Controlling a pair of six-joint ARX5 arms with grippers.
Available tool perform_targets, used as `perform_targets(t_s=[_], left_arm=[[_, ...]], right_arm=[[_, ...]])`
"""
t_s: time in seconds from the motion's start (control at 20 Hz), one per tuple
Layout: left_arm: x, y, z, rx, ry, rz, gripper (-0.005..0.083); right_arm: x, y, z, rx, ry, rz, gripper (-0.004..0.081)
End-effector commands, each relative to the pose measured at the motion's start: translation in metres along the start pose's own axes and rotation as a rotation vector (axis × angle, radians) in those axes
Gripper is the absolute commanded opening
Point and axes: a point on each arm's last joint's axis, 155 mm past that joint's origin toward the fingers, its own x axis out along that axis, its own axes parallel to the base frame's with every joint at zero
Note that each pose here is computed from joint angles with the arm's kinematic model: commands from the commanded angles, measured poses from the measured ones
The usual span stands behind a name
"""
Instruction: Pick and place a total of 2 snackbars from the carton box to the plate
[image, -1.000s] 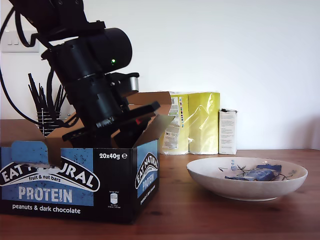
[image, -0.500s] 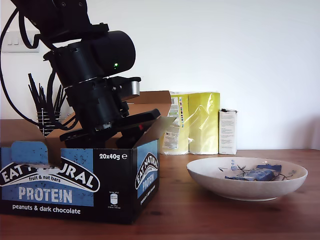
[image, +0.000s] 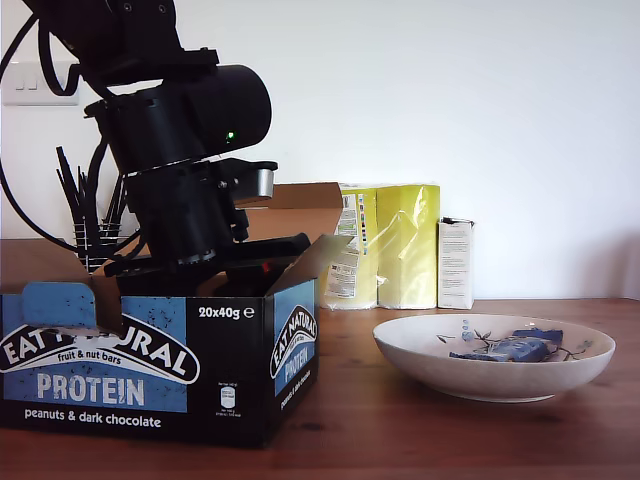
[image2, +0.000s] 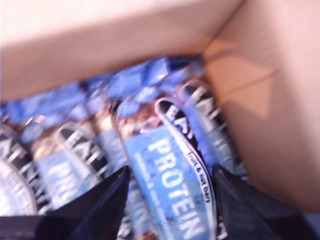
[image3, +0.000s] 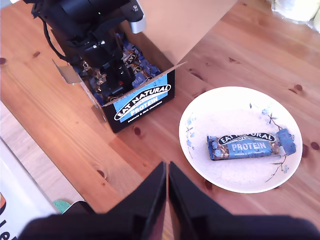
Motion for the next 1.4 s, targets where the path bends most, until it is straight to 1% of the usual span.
perform_targets(t_s=[0.0, 0.3, 0.35, 0.45, 0.55, 0.7, 0.85, 1.1, 1.35], left_arm=[[0.011, 0.004, -0.013, 0.000, 0.046, 0.017, 0.0440], [0.011, 0.005, -0.016, -0.013, 0.056, 0.019, 0.0437], [0.011, 0.005, -0.015, -0.017, 0.054, 0.019, 0.0409], [0.011, 0.005, -0.015, -0.016, 0.055, 0.019, 0.0287], [0.011, 0.004, -0.014, -0.015, 0.049, 0.017, 0.0227], [0.010, 0.000, -0.009, -0.015, 0.035, -0.004, 0.0227], [0.000, -0.004, 0.000, -0.015, 0.034, -0.016, 0.0226], [-0.032, -0.005, 0.023, 0.003, -0.014, -0.020, 0.0227], [-0.077, -0.008, 0.044, 0.000, -0.091, -0.034, 0.0227]], right_arm=[[-0.002, -0.001, 0.002, 0.014, -0.006, -0.005, -0.0013], [-0.003, 0.000, -0.002, 0.025, 0.009, -0.004, -0.0013], [-0.003, -0.001, -0.002, 0.026, 0.010, -0.007, -0.0013], [-0.004, -0.006, -0.009, 0.029, 0.032, -0.038, -0.0013], [-0.006, -0.007, -0.014, 0.031, 0.049, -0.047, -0.0013], [-0.009, -0.007, -0.012, 0.028, 0.033, -0.049, -0.0013], [-0.009, -0.008, -0.013, 0.027, 0.036, -0.057, -0.0013], [-0.009, -0.011, -0.014, 0.017, 0.043, -0.071, -0.0013], [-0.011, -0.017, -0.015, -0.003, 0.045, -0.104, -0.0013]])
